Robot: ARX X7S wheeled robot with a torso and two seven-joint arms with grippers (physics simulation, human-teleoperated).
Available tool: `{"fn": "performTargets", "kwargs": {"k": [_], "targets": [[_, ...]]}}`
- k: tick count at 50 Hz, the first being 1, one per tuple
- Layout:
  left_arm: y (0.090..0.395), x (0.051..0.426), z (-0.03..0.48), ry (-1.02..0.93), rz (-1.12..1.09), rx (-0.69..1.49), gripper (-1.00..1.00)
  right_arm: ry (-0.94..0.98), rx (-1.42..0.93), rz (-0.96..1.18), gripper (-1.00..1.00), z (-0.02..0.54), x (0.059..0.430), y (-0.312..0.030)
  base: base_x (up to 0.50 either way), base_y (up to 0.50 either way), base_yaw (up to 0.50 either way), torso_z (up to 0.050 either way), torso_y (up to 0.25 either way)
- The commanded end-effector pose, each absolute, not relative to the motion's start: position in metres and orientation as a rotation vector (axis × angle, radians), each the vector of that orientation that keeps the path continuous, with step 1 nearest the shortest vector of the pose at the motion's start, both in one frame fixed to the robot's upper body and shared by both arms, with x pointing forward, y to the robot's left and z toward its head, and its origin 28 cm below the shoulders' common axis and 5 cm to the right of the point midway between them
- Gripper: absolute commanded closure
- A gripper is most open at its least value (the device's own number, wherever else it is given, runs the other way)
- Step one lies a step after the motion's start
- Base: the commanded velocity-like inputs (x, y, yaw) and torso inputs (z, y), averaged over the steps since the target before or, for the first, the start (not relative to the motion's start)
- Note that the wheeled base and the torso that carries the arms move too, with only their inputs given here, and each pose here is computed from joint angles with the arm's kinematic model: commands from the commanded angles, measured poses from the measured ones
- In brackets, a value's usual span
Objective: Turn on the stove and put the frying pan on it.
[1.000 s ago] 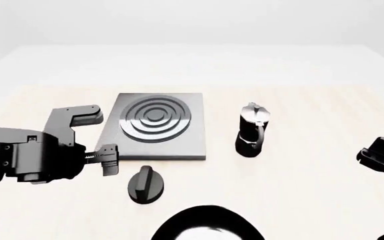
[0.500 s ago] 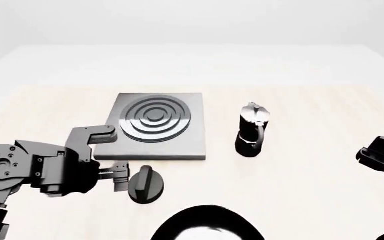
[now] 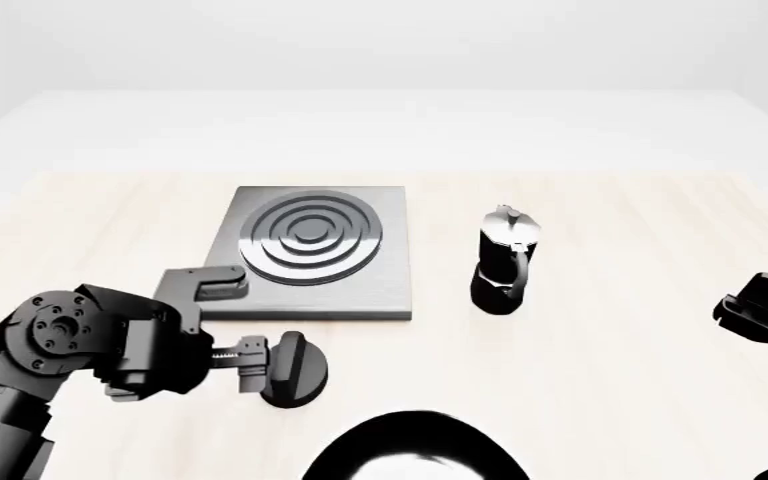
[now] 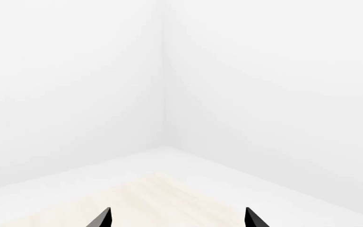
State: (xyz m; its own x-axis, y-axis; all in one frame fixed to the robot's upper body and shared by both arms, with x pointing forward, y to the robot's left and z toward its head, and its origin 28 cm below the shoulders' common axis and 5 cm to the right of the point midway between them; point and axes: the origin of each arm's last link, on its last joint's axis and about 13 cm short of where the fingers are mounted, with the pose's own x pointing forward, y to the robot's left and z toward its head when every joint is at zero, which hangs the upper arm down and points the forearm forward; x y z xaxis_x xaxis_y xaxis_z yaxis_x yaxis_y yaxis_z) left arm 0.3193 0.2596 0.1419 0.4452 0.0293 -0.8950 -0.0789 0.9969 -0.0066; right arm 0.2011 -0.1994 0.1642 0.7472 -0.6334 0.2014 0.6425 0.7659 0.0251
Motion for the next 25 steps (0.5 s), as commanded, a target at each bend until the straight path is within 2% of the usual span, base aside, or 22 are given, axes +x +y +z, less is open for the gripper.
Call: {"fn": "performTargets", "kwargs": {"k": [1, 25], "targets": [[0.2513, 0.3245, 0.136, 1.102, 0.034, -0.048, -1.0, -0.198, -0.026, -0.699, -1.0, 0.1614, 0.2019, -0.2025, 0.0, 0.0, 0.0, 0.0, 0.0], [0.2439, 0.3189, 0.1401, 1.117, -0.077, -0.003, -1.0, -0.201, -0.027, -0.688, -1.0, 0.1636, 0.2032, -0.2008, 0.0, 0.0, 0.0, 0.0, 0.0]]}}
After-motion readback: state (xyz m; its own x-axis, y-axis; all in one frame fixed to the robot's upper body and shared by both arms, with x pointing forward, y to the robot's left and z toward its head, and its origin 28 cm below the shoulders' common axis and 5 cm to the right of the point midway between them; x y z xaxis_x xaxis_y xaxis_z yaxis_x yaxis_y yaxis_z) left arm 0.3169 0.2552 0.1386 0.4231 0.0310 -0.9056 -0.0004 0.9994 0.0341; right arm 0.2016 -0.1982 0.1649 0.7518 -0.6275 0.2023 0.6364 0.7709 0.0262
